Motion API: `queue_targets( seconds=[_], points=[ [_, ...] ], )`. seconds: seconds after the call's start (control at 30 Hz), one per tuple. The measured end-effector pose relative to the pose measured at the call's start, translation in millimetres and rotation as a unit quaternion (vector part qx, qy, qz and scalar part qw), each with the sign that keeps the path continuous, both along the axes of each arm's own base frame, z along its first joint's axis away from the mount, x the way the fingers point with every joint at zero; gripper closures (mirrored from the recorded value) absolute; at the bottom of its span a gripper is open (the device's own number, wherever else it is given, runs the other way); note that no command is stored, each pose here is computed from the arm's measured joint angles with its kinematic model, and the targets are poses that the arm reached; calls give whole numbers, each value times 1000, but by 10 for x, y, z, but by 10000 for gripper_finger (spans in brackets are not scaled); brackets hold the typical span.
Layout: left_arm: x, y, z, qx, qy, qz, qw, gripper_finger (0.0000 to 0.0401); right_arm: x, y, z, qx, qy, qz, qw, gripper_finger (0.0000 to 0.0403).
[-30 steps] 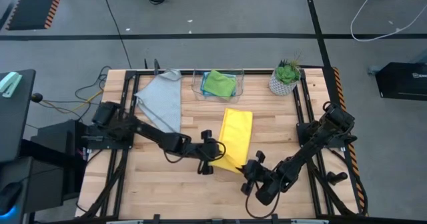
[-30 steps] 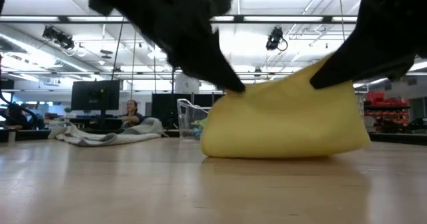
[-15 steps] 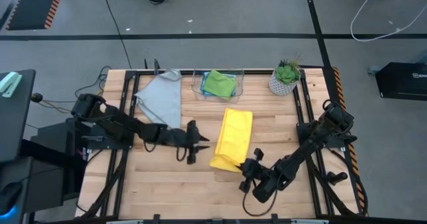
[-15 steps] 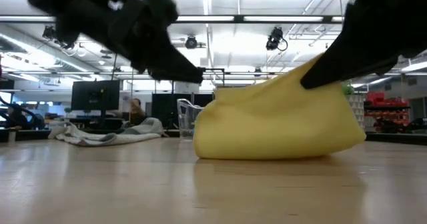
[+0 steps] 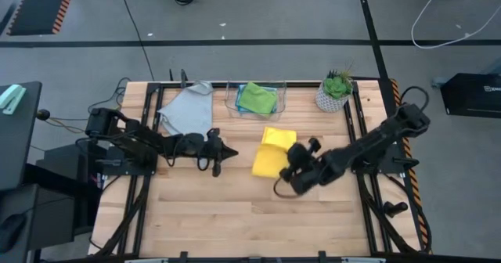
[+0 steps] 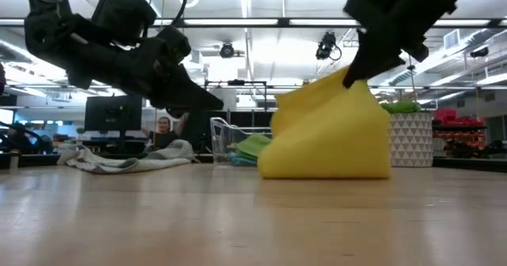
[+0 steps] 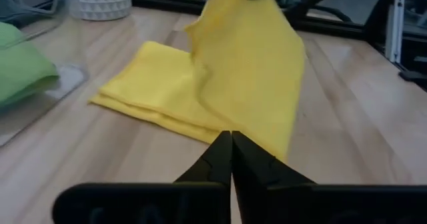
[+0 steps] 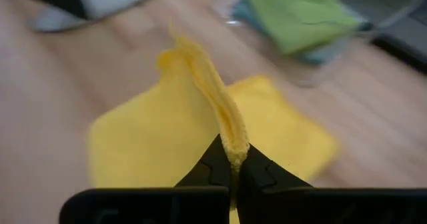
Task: Fold microfiber towels
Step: Fold the yellow microfiber towel
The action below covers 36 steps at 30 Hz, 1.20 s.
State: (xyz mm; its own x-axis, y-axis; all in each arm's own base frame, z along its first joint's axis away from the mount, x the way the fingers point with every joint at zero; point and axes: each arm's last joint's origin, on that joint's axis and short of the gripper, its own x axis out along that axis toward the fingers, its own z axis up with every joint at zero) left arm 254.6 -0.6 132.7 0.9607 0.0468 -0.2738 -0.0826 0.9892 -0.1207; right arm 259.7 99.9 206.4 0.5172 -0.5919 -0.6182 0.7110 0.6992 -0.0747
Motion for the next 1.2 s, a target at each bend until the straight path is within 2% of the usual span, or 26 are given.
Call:
queue_targets(
  seconds=[0.1,0.23,0.33,0.47,0.6,0.73,0.83,0.93,1.1,1.2],
  points=[
    [2,30,7,11,-3,3,1000,373,-44,-225,1,-9,15,-25,1000,398],
    [10,76,34,27,-16,7,999,379,-96,-495,-136,-13,39,-50,998,398],
    [14,153,62,32,-29,22,999,393,-119,-669,-276,-4,54,-54,997,398],
    [6,253,62,34,-29,41,998,391,-127,-863,-431,4,52,-49,997,398],
    [-4,340,61,41,-28,57,997,379,-139,-1028,-502,13,50,-48,998,398],
    [-11,377,53,38,-23,65,997,388,-153,-1141,-526,23,55,-62,996,385],
    [-12,359,38,37,-16,61,997,393,-134,-1190,-500,29,56,-62,996,352],
    [-13,333,20,36,-7,55,998,389,-75,-1206,-426,35,52,-47,997,303],
    [-8,264,11,27,-3,44,999,367,-19,-1168,-154,36,57,-37,997,211],
    [-4,208,4,27,1,33,999,364,37,-1056,-18,62,52,-2,997,180]
  ],
)
